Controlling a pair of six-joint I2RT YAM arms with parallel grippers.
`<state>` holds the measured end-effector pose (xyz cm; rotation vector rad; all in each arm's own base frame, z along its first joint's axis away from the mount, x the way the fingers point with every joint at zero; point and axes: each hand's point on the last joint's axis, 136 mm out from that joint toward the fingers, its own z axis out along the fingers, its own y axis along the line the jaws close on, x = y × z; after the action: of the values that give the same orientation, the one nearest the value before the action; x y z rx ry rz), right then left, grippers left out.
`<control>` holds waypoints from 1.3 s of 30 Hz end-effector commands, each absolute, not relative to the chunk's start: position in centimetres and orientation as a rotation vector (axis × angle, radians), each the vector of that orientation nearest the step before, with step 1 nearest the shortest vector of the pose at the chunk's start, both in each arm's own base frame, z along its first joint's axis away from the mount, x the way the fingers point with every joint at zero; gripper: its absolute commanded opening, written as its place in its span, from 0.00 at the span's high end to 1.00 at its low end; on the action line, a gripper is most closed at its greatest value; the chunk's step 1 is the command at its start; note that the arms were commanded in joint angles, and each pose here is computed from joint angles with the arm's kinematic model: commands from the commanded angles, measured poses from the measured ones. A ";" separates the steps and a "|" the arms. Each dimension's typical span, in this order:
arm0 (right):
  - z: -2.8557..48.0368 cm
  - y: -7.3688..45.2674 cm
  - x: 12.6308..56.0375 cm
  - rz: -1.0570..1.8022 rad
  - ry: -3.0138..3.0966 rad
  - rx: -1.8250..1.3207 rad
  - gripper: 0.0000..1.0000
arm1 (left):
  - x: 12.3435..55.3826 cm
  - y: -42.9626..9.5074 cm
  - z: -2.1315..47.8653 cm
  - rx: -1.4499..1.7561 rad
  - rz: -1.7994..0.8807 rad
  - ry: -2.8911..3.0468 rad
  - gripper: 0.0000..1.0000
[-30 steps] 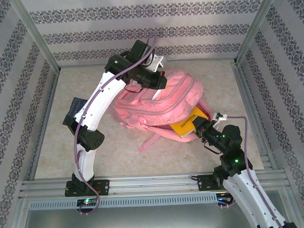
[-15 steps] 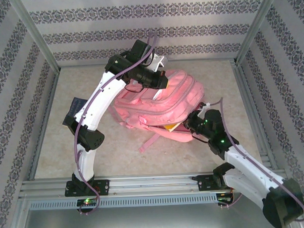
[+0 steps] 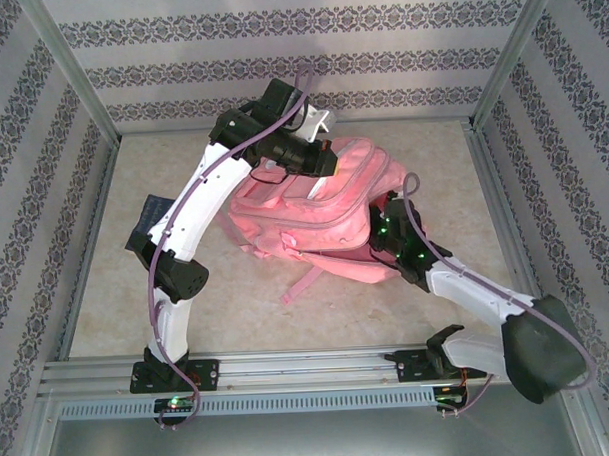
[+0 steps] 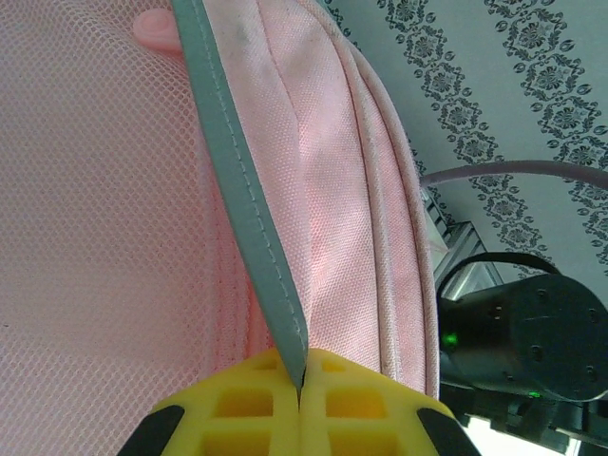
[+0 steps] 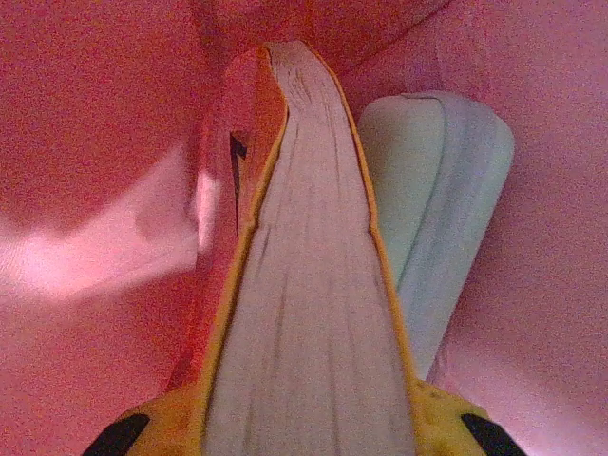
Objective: Pack the student bag
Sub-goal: Place the book in the student bag, then close the student bag at the center of the table.
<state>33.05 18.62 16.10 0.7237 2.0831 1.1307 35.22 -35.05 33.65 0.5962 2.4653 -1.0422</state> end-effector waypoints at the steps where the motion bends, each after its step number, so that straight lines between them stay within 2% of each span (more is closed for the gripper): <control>1: 18.2 19.7 35.2 1.129 2.010 0.707 0.99 | 34.1 -35.5 41.5 0.666 -1.192 2.179 1.00; 5: 18.4 21.8 36.2 1.150 2.007 0.691 0.84 | 34.5 -35.8 41.0 0.665 -1.204 2.188 1.00; 7: 18.7 23.2 36.5 1.191 1.984 0.675 0.71 | 34.9 -35.8 40.7 0.657 -1.211 2.195 1.00; 11: 18.2 24.7 37.3 1.198 1.986 0.645 0.39 | 35.8 -35.5 40.2 0.627 -1.231 2.209 1.00; 15: 18.4 23.8 36.6 1.257 1.941 0.648 0.22 | 36.9 -34.7 39.7 0.577 -1.251 2.218 1.00; 19: 19.7 21.7 34.6 1.204 1.910 0.591 0.11 | 38.3 -33.7 39.1 0.495 -1.282 2.218 1.00; 21: 20.1 20.2 33.4 1.167 1.885 0.577 0.08 | 39.0 -33.1 38.7 0.443 -1.314 2.206 1.00; 25: 19.8 17.3 31.4 1.130 1.864 0.610 0.07 | 40.1 -32.0 38.2 0.353 -1.387 2.176 1.00; 30: 18.6 13.4 28.7 1.062 1.870 0.709 0.13 | 40.9 -30.9 36.8 0.276 -1.429 2.170 1.00; 33: 19.2 11.0 27.0 0.972 1.846 0.725 0.18 | 40.9 -30.9 35.3 0.257 -1.436 2.192 1.00; 39: 21.1 7.2 24.1 0.766 1.834 0.682 0.22 | 41.1 -31.0 30.6 0.162 -1.447 2.243 1.00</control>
<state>25.05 9.59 22.89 0.6747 1.7433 0.9807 39.31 -31.93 28.88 0.2085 2.3681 -1.4591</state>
